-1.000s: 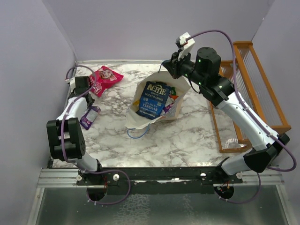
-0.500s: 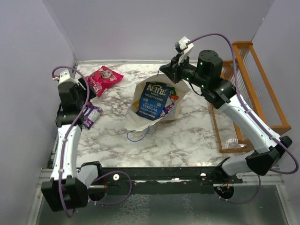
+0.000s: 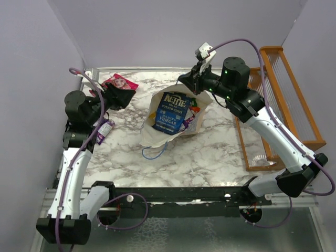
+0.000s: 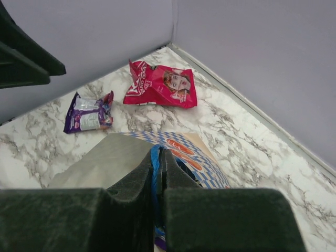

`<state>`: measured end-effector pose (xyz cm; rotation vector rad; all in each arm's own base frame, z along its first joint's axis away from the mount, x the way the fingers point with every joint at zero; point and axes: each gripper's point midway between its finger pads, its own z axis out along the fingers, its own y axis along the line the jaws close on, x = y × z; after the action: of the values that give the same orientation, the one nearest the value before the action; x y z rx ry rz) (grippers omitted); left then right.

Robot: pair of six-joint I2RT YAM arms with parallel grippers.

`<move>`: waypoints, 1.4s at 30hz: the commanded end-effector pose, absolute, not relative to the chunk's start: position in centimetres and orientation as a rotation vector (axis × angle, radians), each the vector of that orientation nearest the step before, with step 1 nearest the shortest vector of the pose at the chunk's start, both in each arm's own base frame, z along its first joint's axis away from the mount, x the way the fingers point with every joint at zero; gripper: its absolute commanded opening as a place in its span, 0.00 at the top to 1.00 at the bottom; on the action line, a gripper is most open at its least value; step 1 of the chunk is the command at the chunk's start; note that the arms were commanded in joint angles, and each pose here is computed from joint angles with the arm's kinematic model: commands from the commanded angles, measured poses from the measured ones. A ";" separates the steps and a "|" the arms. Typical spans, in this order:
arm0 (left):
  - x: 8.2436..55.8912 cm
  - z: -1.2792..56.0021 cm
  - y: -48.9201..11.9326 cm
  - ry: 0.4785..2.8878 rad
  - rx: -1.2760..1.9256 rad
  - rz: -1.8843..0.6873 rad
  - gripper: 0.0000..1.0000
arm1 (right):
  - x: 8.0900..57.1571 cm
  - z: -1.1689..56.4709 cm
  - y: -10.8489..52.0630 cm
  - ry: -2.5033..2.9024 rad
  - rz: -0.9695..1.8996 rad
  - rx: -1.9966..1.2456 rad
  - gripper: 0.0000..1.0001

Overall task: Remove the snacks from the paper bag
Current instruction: Take out the snack from the paper bag.

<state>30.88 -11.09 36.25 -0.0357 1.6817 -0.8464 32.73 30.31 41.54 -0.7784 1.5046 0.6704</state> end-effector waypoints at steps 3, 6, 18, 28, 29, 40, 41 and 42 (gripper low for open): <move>26.8 39.7 -17.7 1.513 0.187 -1.075 0.48 | 32.4 45.8 29.8 1.379 0.667 -0.736 0.98; 26.3 38.6 -20.9 1.564 0.276 -1.092 0.53 | 32.2 45.9 30.2 1.374 0.694 -0.738 0.98; 29.1 30.1 -27.5 1.795 0.356 -0.635 0.78 | 32.2 46.3 30.5 1.382 0.727 -0.723 0.98; 32.1 26.0 -27.6 1.831 0.300 -0.503 0.96 | 32.1 46.3 30.9 1.378 0.754 -0.723 0.98; 32.4 25.7 -27.5 1.831 0.305 -0.477 0.97 | 32.1 46.2 31.0 1.380 0.758 -0.724 0.98; 33.2 22.4 -28.1 1.853 0.374 -0.317 0.88 | 33.5 44.6 30.4 1.471 0.686 -0.703 0.98; 33.3 22.2 -28.3 1.852 0.366 -0.323 0.88 | 33.4 44.6 30.5 1.469 0.697 -0.704 0.98; 33.4 22.1 -28.7 1.846 0.361 -0.340 0.88 | 33.2 44.8 30.7 1.462 0.709 -0.708 0.98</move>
<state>32.39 -28.26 21.85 0.4016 1.8941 -0.3489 33.34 30.83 42.05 -0.7372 1.5229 0.6989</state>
